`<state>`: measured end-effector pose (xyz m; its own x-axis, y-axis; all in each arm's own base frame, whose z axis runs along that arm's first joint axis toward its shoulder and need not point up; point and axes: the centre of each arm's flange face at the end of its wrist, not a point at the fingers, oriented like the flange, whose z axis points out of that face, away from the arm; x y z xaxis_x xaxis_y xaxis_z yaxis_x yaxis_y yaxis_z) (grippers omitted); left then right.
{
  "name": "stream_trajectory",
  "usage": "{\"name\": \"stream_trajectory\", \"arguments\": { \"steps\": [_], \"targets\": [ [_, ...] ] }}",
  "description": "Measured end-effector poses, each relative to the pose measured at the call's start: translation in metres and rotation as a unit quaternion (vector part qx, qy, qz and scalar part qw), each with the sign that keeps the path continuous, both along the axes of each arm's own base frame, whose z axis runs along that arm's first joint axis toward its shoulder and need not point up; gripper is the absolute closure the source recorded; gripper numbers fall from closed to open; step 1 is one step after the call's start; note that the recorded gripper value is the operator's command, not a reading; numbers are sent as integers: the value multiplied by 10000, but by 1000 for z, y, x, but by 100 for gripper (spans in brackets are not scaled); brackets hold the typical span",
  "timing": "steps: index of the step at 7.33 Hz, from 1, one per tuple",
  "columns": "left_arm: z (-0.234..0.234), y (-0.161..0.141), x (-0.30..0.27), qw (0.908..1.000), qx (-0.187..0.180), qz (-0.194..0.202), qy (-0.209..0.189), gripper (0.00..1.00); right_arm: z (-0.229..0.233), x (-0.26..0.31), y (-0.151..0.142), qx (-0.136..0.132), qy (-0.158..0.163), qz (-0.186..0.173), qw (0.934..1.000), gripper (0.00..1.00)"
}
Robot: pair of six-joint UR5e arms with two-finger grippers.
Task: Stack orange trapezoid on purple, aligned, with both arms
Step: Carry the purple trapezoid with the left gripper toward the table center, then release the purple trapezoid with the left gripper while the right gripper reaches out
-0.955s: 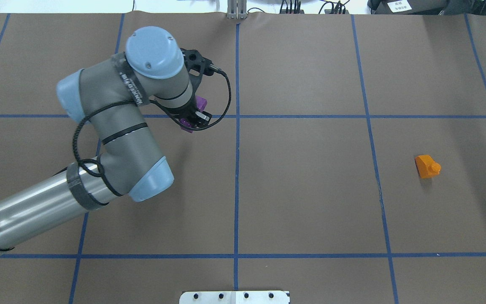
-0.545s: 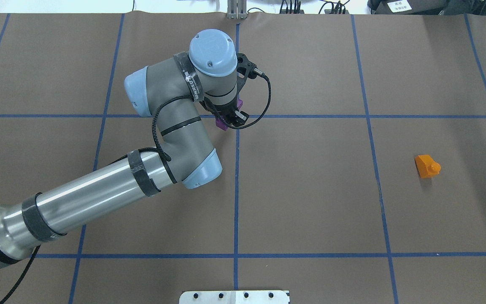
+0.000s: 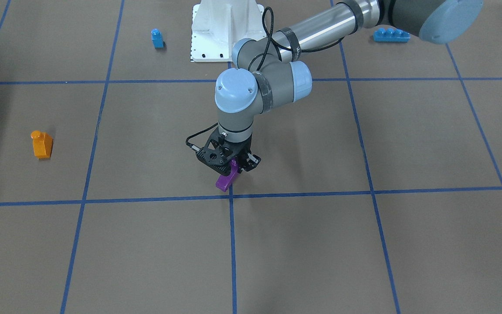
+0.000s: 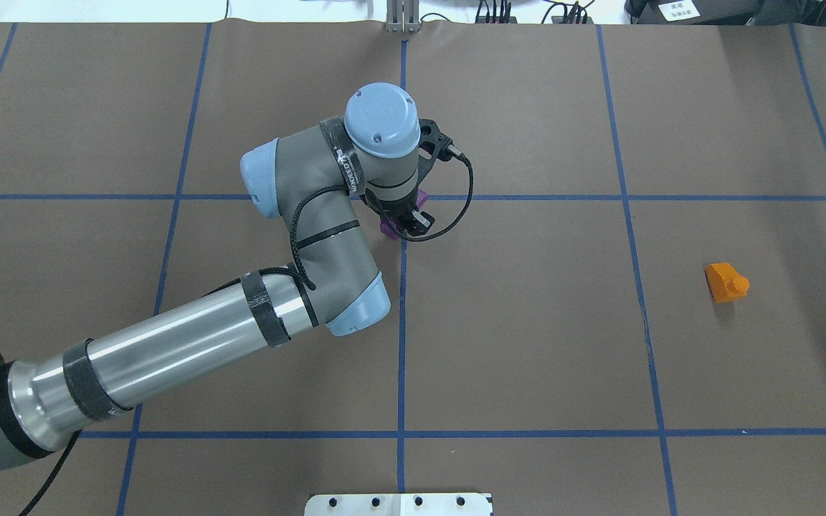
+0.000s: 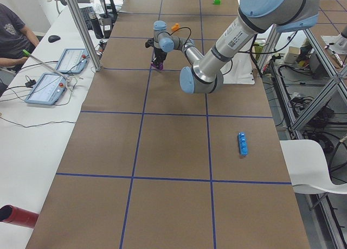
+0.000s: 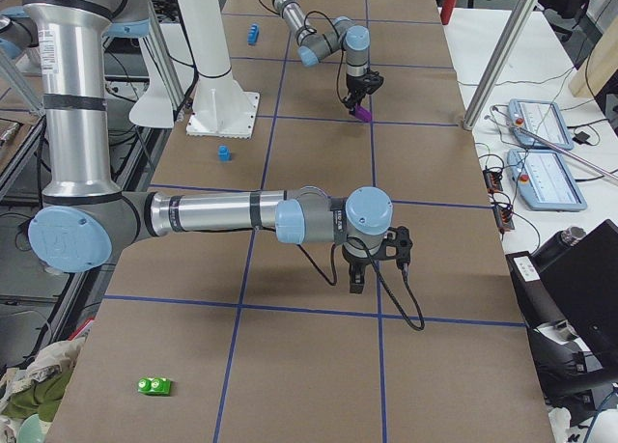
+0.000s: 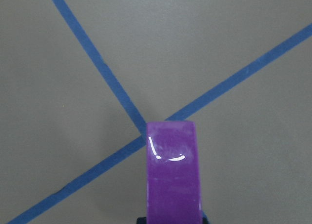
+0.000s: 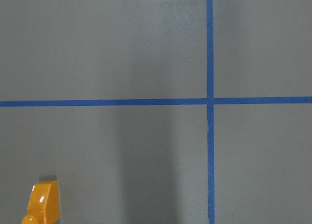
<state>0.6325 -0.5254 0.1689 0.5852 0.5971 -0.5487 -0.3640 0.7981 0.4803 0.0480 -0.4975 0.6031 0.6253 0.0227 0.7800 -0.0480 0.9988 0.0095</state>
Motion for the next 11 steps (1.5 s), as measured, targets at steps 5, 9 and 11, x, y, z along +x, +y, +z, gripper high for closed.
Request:
{"name": "stream_trajectory", "arguments": {
  "steps": [5, 9, 11],
  "targets": [
    [-2, -4, 0, 9997, 83, -57, 210, 0, -12, -6, -2, 115, 13, 7, 9999, 0],
    [-25, -34, -45, 9988, 105, -361, 304, 0, -36, -98, 34, 360, 206, 420, 9983, 0],
    [-49, -37, -104, 9984, -102, -555, 40, 0, -42, -160, 61, 437, 144, 418, 9981, 0]
  ]
}}
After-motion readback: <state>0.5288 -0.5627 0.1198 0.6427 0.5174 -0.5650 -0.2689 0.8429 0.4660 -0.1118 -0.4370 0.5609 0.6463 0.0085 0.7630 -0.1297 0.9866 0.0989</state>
